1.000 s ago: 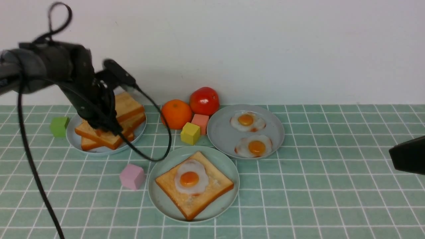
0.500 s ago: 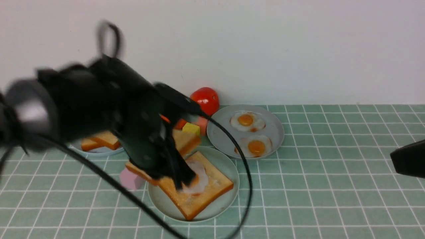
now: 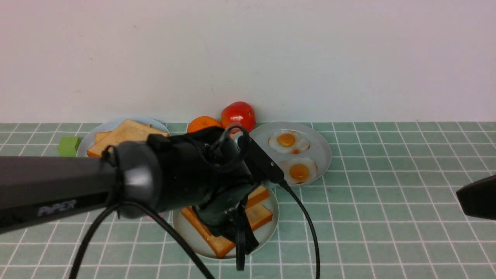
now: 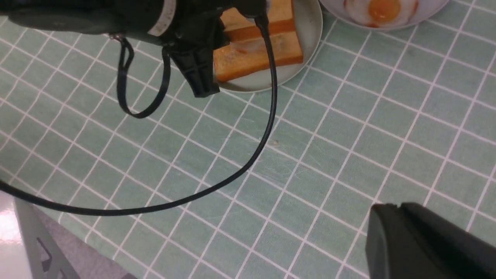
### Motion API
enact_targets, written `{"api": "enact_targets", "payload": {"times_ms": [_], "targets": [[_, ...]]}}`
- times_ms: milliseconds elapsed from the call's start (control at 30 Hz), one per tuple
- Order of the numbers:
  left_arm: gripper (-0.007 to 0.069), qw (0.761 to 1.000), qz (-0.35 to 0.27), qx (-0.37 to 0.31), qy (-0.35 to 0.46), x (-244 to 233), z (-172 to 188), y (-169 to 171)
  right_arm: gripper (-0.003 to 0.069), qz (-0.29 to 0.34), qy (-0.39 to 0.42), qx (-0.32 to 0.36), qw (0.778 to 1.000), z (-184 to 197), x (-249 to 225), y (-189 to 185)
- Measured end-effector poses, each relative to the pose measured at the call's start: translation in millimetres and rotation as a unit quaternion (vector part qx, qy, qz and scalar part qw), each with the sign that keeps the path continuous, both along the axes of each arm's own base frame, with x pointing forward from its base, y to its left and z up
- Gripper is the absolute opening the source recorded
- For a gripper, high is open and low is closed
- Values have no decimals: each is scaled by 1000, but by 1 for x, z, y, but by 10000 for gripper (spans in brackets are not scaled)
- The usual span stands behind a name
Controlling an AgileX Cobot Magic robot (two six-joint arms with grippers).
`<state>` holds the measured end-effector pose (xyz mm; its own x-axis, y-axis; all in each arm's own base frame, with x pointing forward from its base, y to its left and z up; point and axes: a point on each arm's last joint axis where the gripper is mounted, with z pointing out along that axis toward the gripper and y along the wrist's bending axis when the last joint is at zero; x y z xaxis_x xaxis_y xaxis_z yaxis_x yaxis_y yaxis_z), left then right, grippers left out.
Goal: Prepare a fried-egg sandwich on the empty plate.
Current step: Use the left arm to place a slice of bread on the fried egg in the middle
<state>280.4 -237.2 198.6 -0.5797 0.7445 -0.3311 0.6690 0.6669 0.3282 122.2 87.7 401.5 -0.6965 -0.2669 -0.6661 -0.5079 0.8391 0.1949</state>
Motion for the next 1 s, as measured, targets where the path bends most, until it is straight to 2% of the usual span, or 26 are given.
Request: {"api": "enact_targets", "payload": {"times_ms": [367,500,633,767,833,900,1000], "targets": [[92,1000,11,-20,21,-1,-10,-5,55,2,5,3,1000,0,-1,1],[169,999,15,-27,25,-1,-10,-6,60,3,6,5,1000,0,-1,1],[307,999,16,-33,27,-2,-10,-7,62,3,6,5,1000,0,-1,1],[376,999,17,-40,26,-2,-9,-7,64,3,6,5,1000,0,-1,1],[412,998,25,-58,26,-5,1,-6,67,3,6,5,1000,0,-1,1],[416,996,31,-78,23,-10,16,-5,69,3,6,5,1000,0,-2,1],[360,992,23,-128,-4,-30,60,-1,72,2,-3,5,1000,2,-5,-2]]}}
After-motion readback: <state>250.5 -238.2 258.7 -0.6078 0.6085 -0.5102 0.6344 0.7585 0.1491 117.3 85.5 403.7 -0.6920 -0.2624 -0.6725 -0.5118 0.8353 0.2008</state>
